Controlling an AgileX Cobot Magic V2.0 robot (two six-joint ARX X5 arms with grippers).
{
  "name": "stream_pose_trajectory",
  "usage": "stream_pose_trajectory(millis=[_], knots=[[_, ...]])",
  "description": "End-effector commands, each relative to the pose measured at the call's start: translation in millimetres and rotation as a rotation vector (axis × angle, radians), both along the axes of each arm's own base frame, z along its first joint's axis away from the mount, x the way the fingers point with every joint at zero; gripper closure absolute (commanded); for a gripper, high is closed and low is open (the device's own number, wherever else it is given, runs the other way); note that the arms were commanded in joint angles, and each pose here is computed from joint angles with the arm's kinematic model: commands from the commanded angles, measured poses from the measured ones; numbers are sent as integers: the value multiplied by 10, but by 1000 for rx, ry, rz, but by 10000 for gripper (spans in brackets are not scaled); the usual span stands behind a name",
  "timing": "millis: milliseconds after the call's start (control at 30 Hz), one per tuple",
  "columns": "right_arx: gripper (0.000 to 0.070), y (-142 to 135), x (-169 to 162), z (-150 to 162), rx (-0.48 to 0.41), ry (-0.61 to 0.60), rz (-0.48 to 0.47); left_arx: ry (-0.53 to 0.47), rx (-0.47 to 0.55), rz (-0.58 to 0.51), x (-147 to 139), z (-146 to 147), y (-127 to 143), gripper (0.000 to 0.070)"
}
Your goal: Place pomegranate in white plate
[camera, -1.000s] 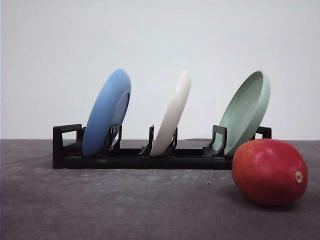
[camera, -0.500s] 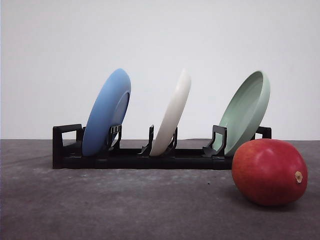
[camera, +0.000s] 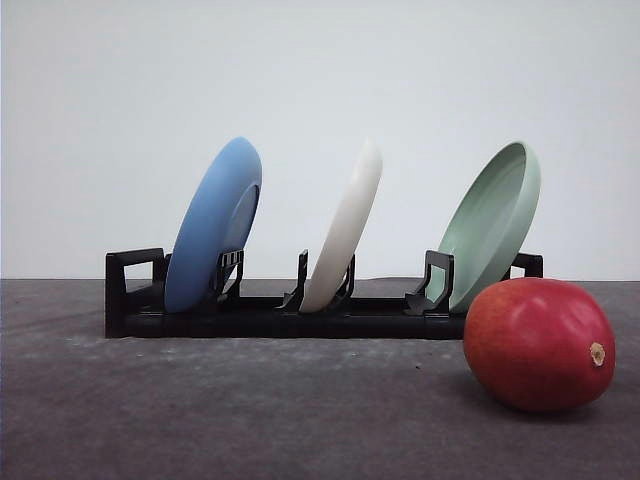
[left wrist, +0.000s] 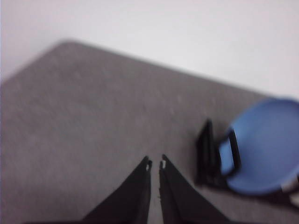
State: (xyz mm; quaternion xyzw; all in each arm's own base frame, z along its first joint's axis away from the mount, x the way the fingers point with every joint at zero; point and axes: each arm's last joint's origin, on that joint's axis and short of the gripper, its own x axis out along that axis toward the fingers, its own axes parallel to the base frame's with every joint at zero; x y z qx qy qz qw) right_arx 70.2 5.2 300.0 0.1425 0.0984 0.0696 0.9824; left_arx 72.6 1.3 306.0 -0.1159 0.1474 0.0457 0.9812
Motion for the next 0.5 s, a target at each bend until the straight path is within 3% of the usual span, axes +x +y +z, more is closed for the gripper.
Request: stream_pose_trajectory(millis=[0, 300, 467], knots=[[691, 8, 41, 45, -38, 5, 36, 34, 24, -47, 38, 45, -11, 688], [691, 66, 392, -76, -160, 153, 163, 191, 17, -220, 343, -12, -88, 687], [690, 175, 479, -117, -208, 178, 265, 176, 82, -345, 503, -13, -224, 687]])
